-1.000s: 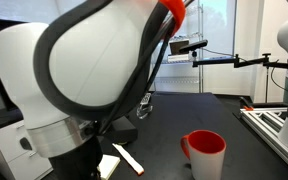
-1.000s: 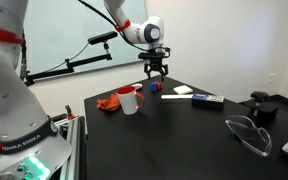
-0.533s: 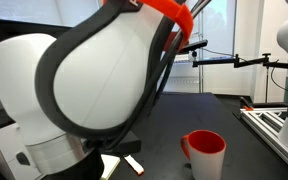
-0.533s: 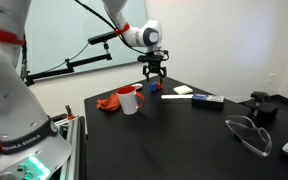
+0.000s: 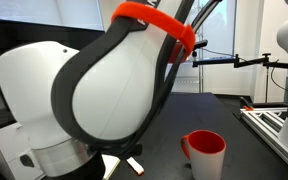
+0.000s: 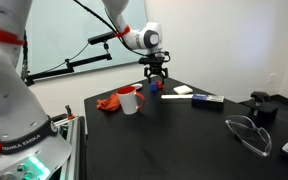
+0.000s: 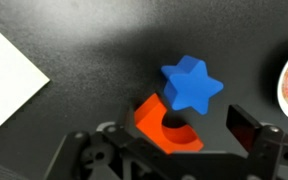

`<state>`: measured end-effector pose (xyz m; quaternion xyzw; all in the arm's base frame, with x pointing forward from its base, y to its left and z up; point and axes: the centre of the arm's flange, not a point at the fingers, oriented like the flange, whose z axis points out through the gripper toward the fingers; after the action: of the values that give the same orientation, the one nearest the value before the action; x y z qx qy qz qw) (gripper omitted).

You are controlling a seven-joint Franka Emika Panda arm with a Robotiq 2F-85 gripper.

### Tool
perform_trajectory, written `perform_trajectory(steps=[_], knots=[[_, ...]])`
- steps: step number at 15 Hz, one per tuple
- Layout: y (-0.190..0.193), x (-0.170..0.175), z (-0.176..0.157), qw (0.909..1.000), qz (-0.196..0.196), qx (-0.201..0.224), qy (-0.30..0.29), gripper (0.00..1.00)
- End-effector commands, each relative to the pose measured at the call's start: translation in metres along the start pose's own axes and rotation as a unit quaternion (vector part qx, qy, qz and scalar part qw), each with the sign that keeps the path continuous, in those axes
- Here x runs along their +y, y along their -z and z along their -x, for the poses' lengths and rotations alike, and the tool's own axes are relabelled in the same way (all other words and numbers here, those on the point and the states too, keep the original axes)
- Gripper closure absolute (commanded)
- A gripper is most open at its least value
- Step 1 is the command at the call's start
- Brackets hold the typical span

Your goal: Put the orange block on the blue block

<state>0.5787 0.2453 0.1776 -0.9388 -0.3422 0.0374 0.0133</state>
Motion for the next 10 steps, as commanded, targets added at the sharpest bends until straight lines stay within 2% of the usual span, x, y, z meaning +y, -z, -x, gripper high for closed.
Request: perform_trajectory(steps=[1,10], knots=[[0.0044,-0.0035,0.0056,0.9997,0.017,0.009,0.016,0.0],[0.0029,-0.0012,0.0008,0.9994,0.025,0.012,0.02,0.0]])
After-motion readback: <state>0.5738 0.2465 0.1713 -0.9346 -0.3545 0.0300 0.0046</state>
